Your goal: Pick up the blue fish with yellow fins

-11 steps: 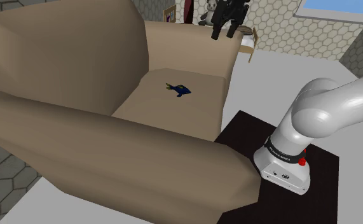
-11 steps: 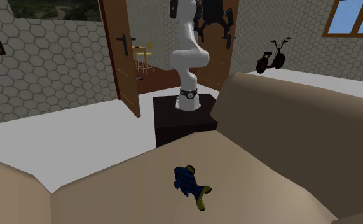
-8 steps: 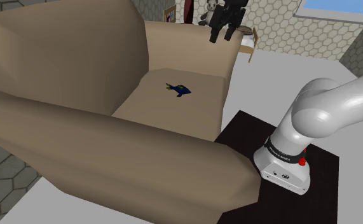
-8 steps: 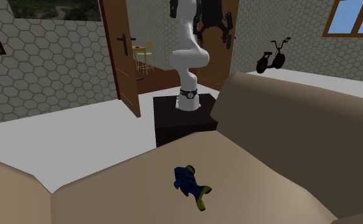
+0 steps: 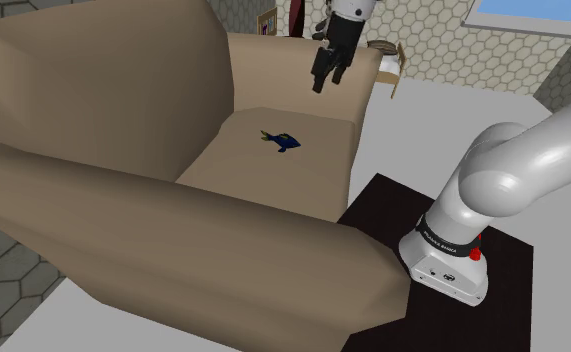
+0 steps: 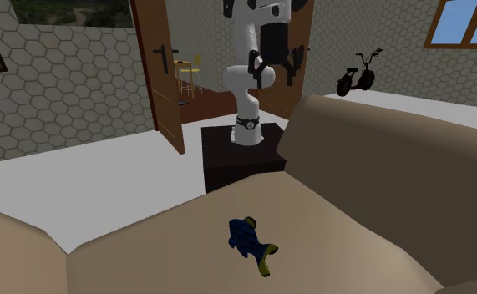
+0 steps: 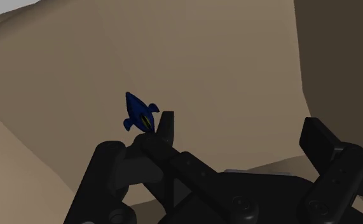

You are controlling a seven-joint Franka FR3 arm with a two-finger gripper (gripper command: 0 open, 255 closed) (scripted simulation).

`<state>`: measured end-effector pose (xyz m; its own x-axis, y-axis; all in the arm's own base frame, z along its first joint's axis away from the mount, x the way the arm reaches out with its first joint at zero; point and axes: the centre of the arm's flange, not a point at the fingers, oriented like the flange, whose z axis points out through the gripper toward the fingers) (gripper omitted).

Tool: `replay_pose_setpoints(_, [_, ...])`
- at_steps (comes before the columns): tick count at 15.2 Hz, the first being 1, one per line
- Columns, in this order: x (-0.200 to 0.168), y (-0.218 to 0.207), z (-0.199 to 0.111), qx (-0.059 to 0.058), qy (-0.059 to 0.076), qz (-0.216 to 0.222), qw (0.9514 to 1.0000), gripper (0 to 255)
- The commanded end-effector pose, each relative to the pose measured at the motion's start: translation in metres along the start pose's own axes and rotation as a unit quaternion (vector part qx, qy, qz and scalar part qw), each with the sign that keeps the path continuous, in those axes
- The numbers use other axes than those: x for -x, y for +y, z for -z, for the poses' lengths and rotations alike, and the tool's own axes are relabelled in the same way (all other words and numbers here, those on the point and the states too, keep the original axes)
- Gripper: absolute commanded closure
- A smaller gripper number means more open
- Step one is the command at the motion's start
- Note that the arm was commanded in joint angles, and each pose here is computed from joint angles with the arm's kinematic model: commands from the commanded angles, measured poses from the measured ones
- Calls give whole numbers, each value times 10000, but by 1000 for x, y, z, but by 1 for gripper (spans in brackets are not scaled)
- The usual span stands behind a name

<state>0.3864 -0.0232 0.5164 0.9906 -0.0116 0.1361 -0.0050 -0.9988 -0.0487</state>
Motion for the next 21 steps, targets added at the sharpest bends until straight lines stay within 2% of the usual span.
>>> replay_pose_setpoints(1, [-14, 9, -23, 63, 11, 157, 9999, 0])
replay_pose_setpoints(11, [-80, 42, -128, 363, 16, 902, 9953, 0])
replay_pose_setpoints(21, [-151, 73, -232, 661, 21, 1640, 9842, 0])
